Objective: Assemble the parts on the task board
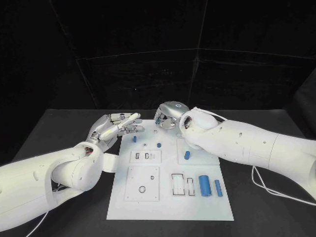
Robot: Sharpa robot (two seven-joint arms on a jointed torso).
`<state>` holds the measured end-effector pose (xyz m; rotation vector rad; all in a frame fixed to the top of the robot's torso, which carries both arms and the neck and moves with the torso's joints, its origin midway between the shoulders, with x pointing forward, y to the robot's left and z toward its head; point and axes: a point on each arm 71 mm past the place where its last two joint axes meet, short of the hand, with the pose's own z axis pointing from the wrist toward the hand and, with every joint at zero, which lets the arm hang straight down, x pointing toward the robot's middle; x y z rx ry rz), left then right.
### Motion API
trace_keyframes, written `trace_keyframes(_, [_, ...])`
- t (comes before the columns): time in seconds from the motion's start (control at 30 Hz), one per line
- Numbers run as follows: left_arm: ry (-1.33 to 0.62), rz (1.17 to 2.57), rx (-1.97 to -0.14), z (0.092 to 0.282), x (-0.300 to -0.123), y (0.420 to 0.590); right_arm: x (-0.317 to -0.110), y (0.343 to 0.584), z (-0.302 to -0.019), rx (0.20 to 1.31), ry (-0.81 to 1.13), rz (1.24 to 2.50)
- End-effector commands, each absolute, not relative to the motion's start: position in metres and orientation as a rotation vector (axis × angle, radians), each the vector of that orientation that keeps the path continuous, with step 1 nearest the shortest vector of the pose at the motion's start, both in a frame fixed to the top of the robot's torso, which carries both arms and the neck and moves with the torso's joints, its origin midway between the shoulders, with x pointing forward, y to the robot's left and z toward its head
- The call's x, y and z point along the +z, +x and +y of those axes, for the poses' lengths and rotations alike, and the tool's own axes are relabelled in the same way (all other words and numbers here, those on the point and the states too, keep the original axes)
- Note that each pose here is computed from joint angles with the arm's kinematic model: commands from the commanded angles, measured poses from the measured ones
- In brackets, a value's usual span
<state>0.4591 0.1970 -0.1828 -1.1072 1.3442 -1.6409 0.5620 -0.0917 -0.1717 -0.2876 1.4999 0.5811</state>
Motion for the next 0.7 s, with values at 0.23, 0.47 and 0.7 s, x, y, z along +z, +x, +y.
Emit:
trace_keyframes(0.23, [-1.092,1.35,-1.665,0.1949,-0.1801,0.4592,-0.1733,0.565,-0.0925,0.544,-0.279,1.537])
trace_keyframes(0.47, [-1.092,1.353,-1.668,0.1948,-0.1801,0.4593,-0.173,0.5662,-0.0924,0.521,-0.27,1.53])
trace_keyframes(0.7, [-1.093,1.355,-1.668,0.1949,-0.1802,0.4596,-0.1725,0.566,-0.0916,0.518,-0.27,1.523])
